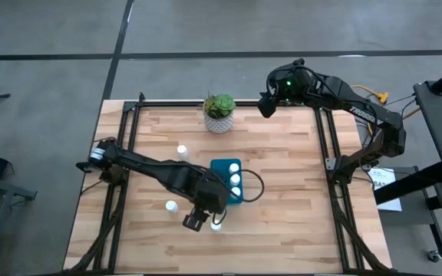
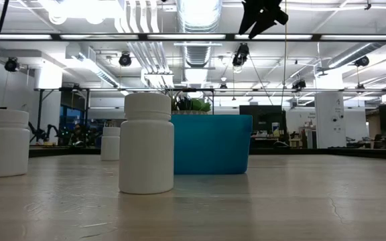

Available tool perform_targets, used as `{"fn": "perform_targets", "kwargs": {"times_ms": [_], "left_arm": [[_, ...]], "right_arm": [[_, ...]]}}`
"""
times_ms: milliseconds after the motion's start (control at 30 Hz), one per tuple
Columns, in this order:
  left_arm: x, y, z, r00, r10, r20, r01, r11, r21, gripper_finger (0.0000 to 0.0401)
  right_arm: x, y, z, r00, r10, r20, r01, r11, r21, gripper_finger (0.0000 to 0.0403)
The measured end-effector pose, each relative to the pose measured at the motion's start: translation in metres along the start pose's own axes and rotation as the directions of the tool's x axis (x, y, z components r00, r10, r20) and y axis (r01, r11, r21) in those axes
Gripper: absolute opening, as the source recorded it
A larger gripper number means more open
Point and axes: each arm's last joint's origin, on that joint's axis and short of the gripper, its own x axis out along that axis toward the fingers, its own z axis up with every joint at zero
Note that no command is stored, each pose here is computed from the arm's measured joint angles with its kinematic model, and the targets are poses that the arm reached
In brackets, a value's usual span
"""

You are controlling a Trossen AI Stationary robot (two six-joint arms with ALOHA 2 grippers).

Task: Pick and place pill bottles into a basket
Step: Put the white medicine bottle into the blue bin

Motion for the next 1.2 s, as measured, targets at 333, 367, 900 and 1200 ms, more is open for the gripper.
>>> {"fn": "perform_targets", "kwargs": {"times_ms": [333, 367, 900, 1200], "left_arm": [[0.01, 0.001, 0.004, 1.0, 0.009, -0.003, -0.009, 1.0, 0.002, 0.0219], [0.009, 0.001, 0.004, 1.0, 0.019, 0.0, -0.019, 1.0, 0.004, 0.0219], [0.012, -0.008, 0.002, 1.0, 0.015, -0.006, -0.014, 0.994, 0.106, 0.0219], [0.022, -0.016, 0.004, 1.0, 0.01, 0.021, -0.013, 0.992, 0.124, 0.0219]], "right_arm": [[-0.001, 0.0, 0.0, 1.0, 0.023, -0.001, -0.023, 1.0, 0.011, 0.0219], [-0.001, 0.0, 0.0, 1.0, 0.024, -0.001, -0.024, 1.0, 0.017, 0.0219], [-0.006, 0.014, -0.002, 0.987, 0.162, -0.019, -0.158, 0.98, 0.123, 0.0219], [-0.013, 0.024, -0.005, 0.981, 0.195, -0.017, -0.193, 0.977, 0.094, 0.0219]]}}
